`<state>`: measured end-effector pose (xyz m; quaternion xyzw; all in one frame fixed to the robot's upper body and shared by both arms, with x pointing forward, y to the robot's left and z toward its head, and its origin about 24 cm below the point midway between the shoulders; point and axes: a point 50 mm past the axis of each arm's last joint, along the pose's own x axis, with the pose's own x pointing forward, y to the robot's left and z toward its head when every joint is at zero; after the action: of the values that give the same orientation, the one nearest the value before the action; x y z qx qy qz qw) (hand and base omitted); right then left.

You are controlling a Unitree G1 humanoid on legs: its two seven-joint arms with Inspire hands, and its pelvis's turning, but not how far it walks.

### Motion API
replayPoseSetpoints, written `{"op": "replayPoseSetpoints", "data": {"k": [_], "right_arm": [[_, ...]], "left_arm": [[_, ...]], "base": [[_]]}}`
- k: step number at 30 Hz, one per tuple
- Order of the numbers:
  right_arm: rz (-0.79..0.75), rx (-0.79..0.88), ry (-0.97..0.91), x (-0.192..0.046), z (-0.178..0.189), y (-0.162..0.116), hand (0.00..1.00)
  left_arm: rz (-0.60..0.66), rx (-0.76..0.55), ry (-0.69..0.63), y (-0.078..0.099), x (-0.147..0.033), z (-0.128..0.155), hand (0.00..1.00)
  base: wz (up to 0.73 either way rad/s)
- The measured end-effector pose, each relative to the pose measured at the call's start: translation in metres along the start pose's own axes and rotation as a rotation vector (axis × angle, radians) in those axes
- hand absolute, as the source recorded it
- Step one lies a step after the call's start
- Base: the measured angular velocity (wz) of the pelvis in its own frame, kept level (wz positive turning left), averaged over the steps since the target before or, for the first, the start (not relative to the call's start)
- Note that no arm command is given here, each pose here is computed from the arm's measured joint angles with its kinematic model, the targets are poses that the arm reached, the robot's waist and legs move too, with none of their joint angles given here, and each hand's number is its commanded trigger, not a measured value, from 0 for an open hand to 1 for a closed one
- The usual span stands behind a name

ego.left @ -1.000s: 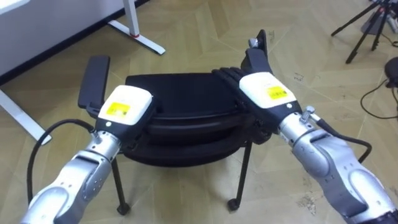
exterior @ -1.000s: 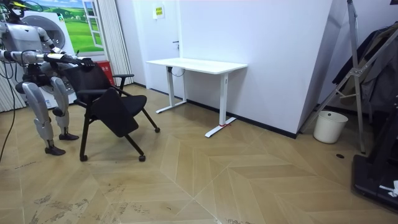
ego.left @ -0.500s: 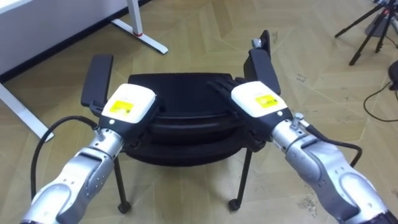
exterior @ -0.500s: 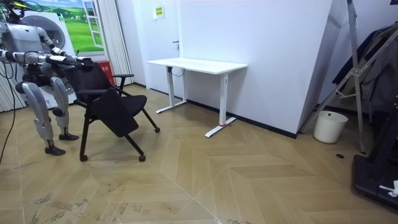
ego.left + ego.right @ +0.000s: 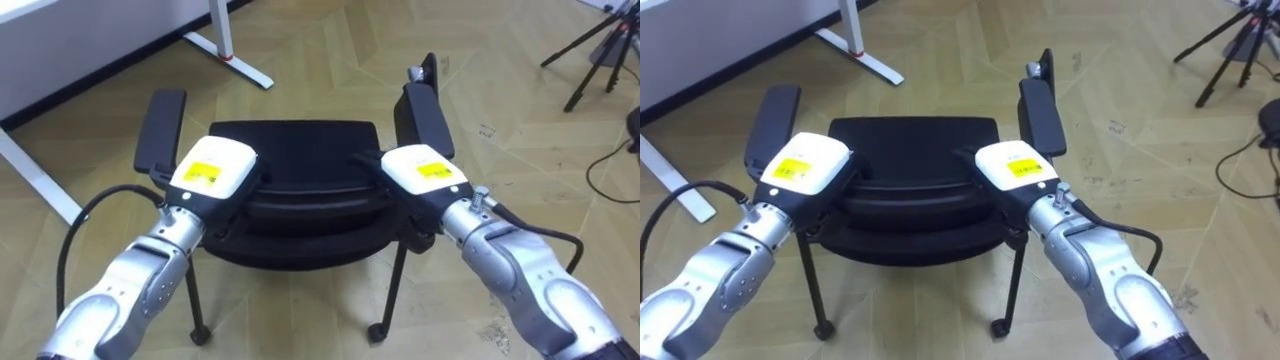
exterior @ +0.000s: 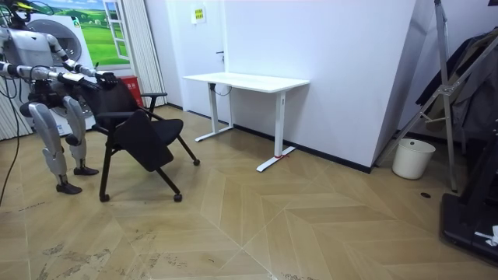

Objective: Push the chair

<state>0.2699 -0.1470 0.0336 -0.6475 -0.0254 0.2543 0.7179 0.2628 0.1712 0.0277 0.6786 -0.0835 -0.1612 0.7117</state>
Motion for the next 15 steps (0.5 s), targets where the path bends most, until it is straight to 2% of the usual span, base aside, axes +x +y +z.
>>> {"op": "replayPoseSetpoints", "data": {"k": [6, 15], "right_arm": [[-0.019, 0.005, 0.036, 0.006, -0.009, 0.001, 1.00], [-0.073, -0.032, 0.008, 0.006, -0.011, 0.008, 1.00]], "left_arm": [[0.005, -0.012, -0.045, -0.002, 0.002, 0.013, 1.00], [0.014, -0.008, -0.053, 0.001, 0.003, 0.013, 1.00]], "base": [[0.14], [0.03]]}}
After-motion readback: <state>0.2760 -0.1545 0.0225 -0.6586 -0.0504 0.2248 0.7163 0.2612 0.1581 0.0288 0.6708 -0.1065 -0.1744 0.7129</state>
